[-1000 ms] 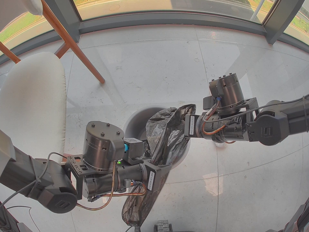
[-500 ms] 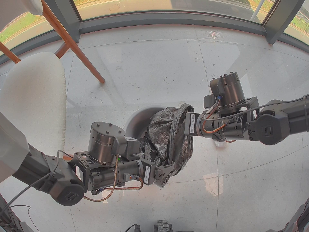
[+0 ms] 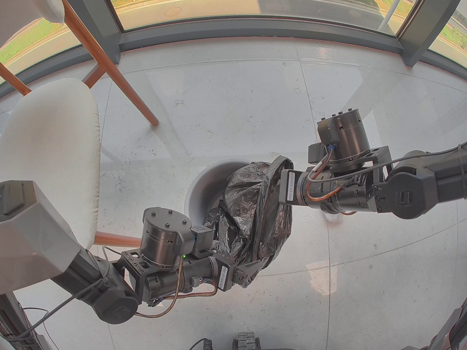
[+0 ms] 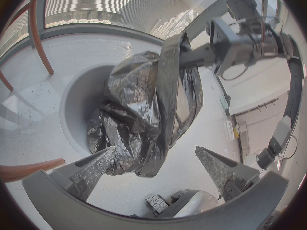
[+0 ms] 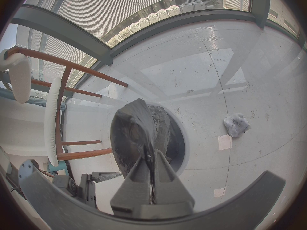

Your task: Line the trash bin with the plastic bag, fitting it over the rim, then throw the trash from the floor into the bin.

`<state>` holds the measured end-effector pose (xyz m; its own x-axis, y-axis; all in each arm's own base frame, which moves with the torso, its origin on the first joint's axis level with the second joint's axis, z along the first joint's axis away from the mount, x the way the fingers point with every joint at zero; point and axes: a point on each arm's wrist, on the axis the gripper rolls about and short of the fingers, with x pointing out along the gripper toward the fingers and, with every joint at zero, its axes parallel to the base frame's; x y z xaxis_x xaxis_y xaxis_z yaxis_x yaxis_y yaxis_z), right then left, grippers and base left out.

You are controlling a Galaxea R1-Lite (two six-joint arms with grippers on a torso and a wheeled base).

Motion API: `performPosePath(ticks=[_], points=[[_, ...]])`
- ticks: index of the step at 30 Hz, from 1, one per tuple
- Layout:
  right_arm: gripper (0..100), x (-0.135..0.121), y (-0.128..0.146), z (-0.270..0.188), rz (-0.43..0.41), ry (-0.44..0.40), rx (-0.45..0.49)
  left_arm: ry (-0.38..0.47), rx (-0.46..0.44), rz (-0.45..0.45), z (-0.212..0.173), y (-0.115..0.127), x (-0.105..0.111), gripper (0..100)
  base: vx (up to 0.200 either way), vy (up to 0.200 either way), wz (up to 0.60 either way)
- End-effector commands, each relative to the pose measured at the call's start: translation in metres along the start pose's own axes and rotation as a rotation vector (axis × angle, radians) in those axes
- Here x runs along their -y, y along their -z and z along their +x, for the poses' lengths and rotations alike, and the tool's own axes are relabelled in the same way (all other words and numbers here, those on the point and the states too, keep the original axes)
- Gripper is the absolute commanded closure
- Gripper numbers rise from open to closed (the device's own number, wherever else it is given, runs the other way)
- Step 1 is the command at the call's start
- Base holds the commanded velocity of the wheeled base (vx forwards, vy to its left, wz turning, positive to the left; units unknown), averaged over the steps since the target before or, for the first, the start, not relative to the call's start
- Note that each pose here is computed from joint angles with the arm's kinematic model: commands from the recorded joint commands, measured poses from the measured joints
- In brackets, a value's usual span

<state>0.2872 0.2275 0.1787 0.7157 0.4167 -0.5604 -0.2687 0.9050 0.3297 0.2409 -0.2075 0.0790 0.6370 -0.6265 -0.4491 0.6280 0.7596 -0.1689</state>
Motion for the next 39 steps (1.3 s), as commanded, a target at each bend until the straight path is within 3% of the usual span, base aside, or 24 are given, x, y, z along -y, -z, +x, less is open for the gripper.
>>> performPosePath(ticks=[1,11,27,34,35,39], points=[[100,0.000,-0.001,-0.001,0.000,-0.003,0.004,-0.017,-0.031,0.006,0.007,0.009,-0.001,0,0.000,0.000,0.00],[100,0.000,-0.005,0.000,0.006,0.001,0.020,-0.055,-0.065,0.043,0.024,0.019,-0.002,0,0.000,0.000,0.00],[100,0.003,-0.008,0.000,0.011,0.023,0.032,-0.160,0.006,0.109,0.049,0.003,-0.002,0,0.000,0.000,0.00],[100,0.003,-0.008,0.000,0.011,0.023,0.032,-0.162,0.012,0.112,0.052,0.002,-0.002,0,0.000,0.000,0.00],[100,0.003,-0.007,0.000,0.012,0.023,0.031,-0.162,0.010,0.110,0.052,0.002,-0.002,100,0.000,0.000,0.00],[100,0.003,-0.008,-0.001,0.012,0.023,0.032,-0.162,0.000,0.108,0.054,0.005,-0.002,100,0.000,0.000,0.00]])
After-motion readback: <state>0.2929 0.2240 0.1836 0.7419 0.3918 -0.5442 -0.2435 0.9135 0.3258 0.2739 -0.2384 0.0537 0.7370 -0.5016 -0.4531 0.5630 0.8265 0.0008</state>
